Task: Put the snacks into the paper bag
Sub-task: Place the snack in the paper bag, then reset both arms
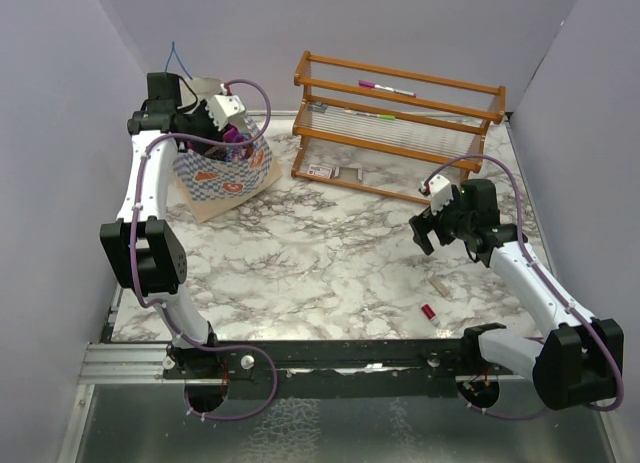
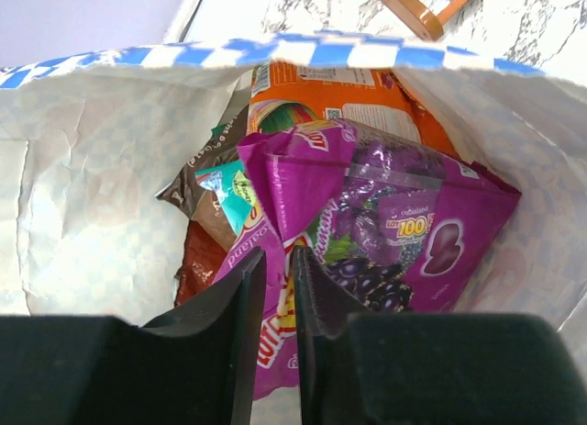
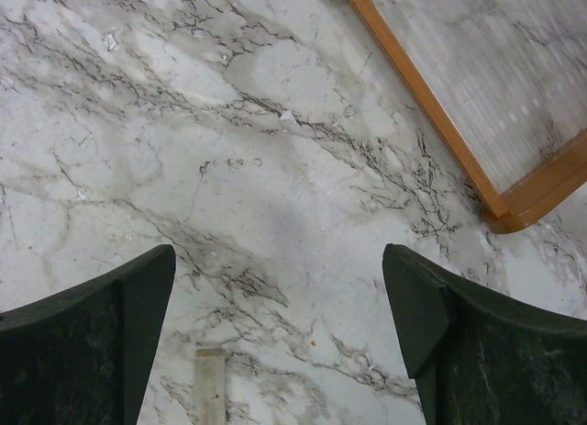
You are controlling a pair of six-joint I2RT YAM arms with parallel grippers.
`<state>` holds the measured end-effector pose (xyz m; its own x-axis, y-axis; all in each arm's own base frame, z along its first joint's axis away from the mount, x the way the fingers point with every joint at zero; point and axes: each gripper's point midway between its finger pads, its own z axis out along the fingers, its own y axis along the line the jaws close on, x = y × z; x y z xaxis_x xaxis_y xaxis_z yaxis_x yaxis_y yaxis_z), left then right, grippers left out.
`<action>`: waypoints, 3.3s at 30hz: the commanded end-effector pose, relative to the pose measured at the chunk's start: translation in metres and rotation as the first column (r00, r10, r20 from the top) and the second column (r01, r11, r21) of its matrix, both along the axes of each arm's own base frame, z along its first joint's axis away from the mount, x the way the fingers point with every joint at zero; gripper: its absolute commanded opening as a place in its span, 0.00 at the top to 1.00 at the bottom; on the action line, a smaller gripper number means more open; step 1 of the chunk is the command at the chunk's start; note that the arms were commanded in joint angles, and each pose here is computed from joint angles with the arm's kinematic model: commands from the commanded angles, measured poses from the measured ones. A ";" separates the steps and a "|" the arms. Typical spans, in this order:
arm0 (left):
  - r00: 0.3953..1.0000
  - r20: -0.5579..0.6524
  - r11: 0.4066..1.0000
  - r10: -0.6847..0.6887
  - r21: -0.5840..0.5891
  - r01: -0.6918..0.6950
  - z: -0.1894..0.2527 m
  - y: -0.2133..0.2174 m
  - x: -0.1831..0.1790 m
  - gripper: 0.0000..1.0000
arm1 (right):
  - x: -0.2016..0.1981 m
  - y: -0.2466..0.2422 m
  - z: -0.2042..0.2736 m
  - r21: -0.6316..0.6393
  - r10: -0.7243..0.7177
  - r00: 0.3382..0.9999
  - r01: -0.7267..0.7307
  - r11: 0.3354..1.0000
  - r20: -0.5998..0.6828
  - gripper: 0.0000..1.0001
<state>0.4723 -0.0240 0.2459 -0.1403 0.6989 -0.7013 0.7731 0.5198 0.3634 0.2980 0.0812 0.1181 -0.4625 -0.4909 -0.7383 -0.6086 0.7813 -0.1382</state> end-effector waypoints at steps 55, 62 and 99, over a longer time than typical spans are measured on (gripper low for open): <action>0.702 0.203 0.688 0.683 -0.503 -0.524 0.115 0.040 -0.076 0.01 | 0.019 -0.016 0.049 0.045 -0.176 0.969 0.171 0.984 0.171 0.01; 0.695 0.241 0.695 0.677 -0.519 -0.497 0.106 0.037 -0.109 0.01 | 0.024 -0.029 0.062 0.040 -0.244 0.943 0.241 0.970 0.226 0.01; 0.758 0.154 0.684 0.634 -0.568 -0.458 0.066 0.014 -0.144 0.01 | 0.001 -0.028 0.156 0.210 -0.246 0.825 0.159 0.965 0.509 0.01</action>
